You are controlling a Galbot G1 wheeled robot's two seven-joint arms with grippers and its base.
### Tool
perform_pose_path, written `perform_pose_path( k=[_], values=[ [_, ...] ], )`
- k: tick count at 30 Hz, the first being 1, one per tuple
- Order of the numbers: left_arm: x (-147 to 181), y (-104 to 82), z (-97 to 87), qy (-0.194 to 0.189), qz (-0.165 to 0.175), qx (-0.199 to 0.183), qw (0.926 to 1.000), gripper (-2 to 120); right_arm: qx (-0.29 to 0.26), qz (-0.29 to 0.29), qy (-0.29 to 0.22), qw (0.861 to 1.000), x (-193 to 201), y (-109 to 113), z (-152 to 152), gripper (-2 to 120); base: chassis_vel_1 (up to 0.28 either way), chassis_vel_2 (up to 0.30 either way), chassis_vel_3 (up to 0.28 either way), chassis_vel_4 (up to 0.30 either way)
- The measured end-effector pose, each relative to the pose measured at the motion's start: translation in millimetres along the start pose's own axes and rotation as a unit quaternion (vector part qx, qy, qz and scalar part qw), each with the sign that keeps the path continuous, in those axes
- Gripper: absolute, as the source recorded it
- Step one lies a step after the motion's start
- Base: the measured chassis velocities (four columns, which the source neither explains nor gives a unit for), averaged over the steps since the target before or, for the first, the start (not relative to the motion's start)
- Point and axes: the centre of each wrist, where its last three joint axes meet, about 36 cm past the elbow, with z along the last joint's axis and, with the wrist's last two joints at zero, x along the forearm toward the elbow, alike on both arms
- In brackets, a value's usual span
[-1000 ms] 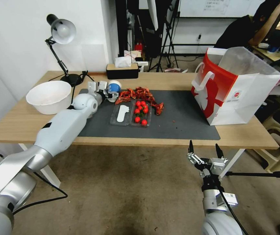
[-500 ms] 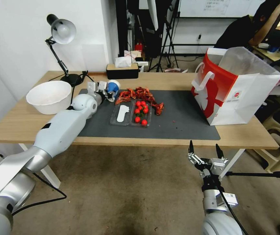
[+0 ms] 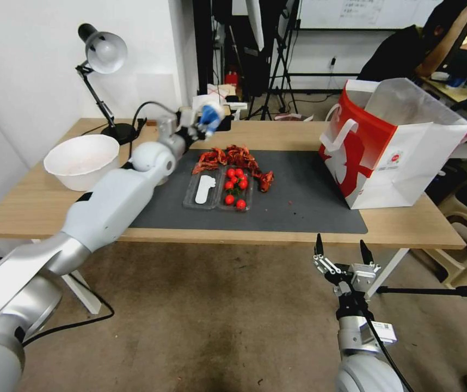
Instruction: Pick up the trash from the table and place it into the takeout bag.
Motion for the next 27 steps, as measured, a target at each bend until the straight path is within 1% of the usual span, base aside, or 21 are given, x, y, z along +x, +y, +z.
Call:
perform_pose_path(
  k=[1, 2, 3, 4, 7, 8, 9, 11, 12, 13, 14, 15, 16, 17, 18, 19, 21, 22, 23, 25, 27],
  values=[
    [0.0, 0.0, 0.0, 0.000, 0.000, 0.000, 1.0000, 1, 0.000, 0.000, 0.000, 1.000, 0.0, 0.0, 0.0, 100, 0.000, 0.000, 0.000, 0.000],
    [-5.0, -11.4, -7.1, -0.013, 0.022, 0.006, 0.9997, 1, 0.000, 0.000, 0.000, 1.000, 0.4, -0.1, 0.1, 100, 0.000, 0.000, 0.000, 0.000],
    [-13.9, -35.5, -20.6, -0.030, 0.058, 0.014, 0.9978, 1, 0.000, 0.001, 0.000, 1.000, 0.9, -0.5, 0.2, 100, 0.000, 0.000, 0.000, 0.000],
    [-13.9, -35.5, -20.6, -0.030, 0.058, 0.014, 0.9978, 1, 0.000, 0.001, 0.000, 1.000, 0.9, -0.5, 0.2, 100, 0.000, 0.000, 0.000, 0.000],
    [-28.4, -75.8, -42.7, -0.048, 0.113, 0.020, 0.9923, 1, 0.001, 0.003, 0.000, 1.000, 1.1, -1.4, 0.2, 100, 0.000, 0.000, 0.000, 0.000],
    [-28.4, -75.8, -42.7, -0.048, 0.113, 0.020, 0.9923, 1, 0.001, 0.003, 0.000, 1.000, 1.1, -1.4, 0.2, 100, 0.000, 0.000, 0.000, 0.000],
    [-33.9, -91.2, -51.8, -0.053, 0.132, 0.023, 0.9896, 1, 0.001, 0.003, -0.001, 1.000, 1.0, -1.5, 0.1, 100, 0.000, 0.000, 0.000, 0.000],
    [-49.1, -130.2, -72.1, -0.060, 0.176, 0.030, 0.9821, 1, 0.000, 0.004, -0.001, 1.000, 0.8, -1.2, -0.2, 100, 0.000, 0.000, 0.000, 0.000],
    [-49.1, -130.2, -72.1, -0.060, 0.176, 0.030, 0.9821, 1, 0.000, 0.004, -0.001, 1.000, 0.8, -1.2, -0.2, 100, 0.000, 0.000, 0.000, 0.000],
    [-52.9, -138.4, -76.4, -0.061, 0.184, 0.029, 0.9806, 1, 0.000, 0.004, -0.002, 1.000, 0.7, -1.1, -0.3, 100, 0.000, 0.000, 0.000, 0.000],
    [-64.0, -160.2, -86.1, -0.062, 0.203, 0.027, 0.9768, 1, -0.001, 0.004, -0.002, 1.000, 0.3, -0.6, -0.6, 100, 0.000, 0.000, 0.000, 0.000],
    [-71.1, -172.6, -91.1, -0.062, 0.212, 0.026, 0.9750, 1, -0.002, 0.004, -0.003, 1.000, 0.1, -0.1, -1.1, 100, 0.000, 0.000, 0.000, 0.000],
    [-71.1, -172.6, -91.1, -0.062, 0.212, 0.026, 0.9750, 1, -0.002, 0.004, -0.003, 1.000, 0.1, -0.1, -1.1, 100, 0.000, 0.000, 0.000, 0.000],
    [-76.8, -181.7, -94.7, -0.062, 0.218, 0.024, 0.9737, 1, -0.002, 0.004, -0.004, 1.000, -0.1, 0.1, -1.5, 100, 0.000, 0.000, 0.000, 0.000],
    [-88.3, -200.2, -101.0, -0.062, 0.230, 0.021, 0.9710, 1, -0.003, 0.004, -0.005, 1.000, -0.4, 0.6, -2.5, 100, 0.000, 0.000, 0.000, 0.000],
    [-88.3, -200.2, -101.0, -0.062, 0.230, 0.021, 0.9710, 1, -0.003, 0.004, -0.005, 1.000, -0.4, 0.6, -2.5, 100, 0.000, 0.000, 0.000, 0.000],
    [-106.2, -223.2, -103.2, -0.056, 0.244, 0.017, 0.9680, 1, -0.005, 0.004, -0.009, 1.000, -0.8, 1.7, -5.1, 100, 0.000, 0.000, 0.000, 0.000],
    [-106.2, -223.2, -103.2, -0.056, 0.244, 0.017, 0.9680, 1, -0.005, 0.004, -0.009, 1.000, -0.8, 1.7, -5.1, 100, 0.000, 0.000, 0.000, 0.000],
    [-113.2, -231.7, -101.4, -0.053, 0.249, 0.016, 0.9669, 1, -0.006, 0.004, -0.010, 1.000, -0.8, 2.1, -6.2, 100, 0.000, 0.000, 0.000, 0.000],
    [-121.7, -241.2, -97.1, -0.047, 0.254, 0.014, 0.9659, 1, -0.008, 0.005, -0.011, 1.000, -0.3, 3.1, -7.5, 100, 0.000, 0.000, 0.000, 0.000],
    [-125.2, -245.0, -93.4, -0.043, 0.256, 0.011, 0.9657, 1, -0.008, 0.005, -0.011, 1.000, -0.1, 3.5, -7.7, 100, 0.000, 0.000, 0.000, 0.000]
  ],
)
